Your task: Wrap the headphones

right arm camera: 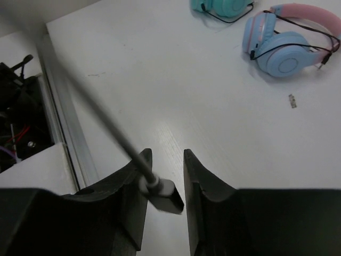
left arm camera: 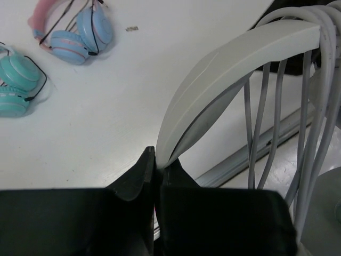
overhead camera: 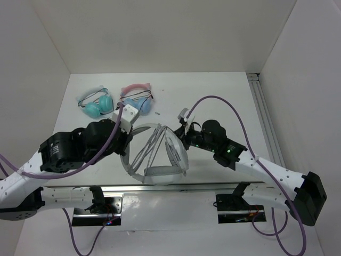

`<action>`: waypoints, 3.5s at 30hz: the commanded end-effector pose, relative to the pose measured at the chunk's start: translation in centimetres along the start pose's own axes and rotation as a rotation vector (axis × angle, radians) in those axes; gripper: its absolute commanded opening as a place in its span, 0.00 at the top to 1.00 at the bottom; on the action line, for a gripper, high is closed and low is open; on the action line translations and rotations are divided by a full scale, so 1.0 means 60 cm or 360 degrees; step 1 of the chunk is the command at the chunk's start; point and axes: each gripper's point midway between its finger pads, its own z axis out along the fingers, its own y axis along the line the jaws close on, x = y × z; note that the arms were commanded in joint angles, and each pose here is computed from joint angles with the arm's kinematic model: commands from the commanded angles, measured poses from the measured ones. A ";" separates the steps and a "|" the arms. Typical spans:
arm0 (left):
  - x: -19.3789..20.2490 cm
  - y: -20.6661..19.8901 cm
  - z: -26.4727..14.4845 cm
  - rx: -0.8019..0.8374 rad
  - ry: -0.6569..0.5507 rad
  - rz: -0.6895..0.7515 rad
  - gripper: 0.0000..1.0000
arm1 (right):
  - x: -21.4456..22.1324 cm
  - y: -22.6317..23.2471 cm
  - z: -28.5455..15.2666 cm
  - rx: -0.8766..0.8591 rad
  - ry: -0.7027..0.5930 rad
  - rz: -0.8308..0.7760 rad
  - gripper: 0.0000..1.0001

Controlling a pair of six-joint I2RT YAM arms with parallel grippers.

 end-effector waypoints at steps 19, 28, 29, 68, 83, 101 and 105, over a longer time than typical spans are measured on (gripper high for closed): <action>-0.102 0.056 -0.002 -0.0247 -0.0786 -0.0649 1.00 | 0.028 -0.080 -0.041 0.0542 -0.0122 0.0372 0.00; -0.016 0.109 0.011 -0.0562 -0.0701 -0.0954 1.00 | 0.103 -0.155 -0.092 0.1169 0.0032 0.0638 0.00; -0.004 0.112 0.016 -0.0593 -0.0680 -0.0960 1.00 | 0.117 -0.161 -0.104 0.1251 0.0076 0.0625 0.00; 0.240 0.192 0.122 -0.1241 -0.0210 -0.1392 1.00 | 0.236 -0.066 -0.062 0.1060 0.0341 0.0561 0.00; 0.265 0.283 0.197 -0.1179 -0.0066 -0.1697 1.00 | 0.238 -0.037 -0.042 0.0973 0.0371 0.0497 0.00; 0.409 0.318 0.188 -0.1482 0.0086 -0.2054 1.00 | 0.251 -0.013 -0.029 0.0892 0.0396 0.0428 0.00; 0.426 0.326 0.179 -0.1552 0.0070 -0.2108 1.00 | 0.262 -0.008 -0.025 0.0867 0.0420 0.0430 0.00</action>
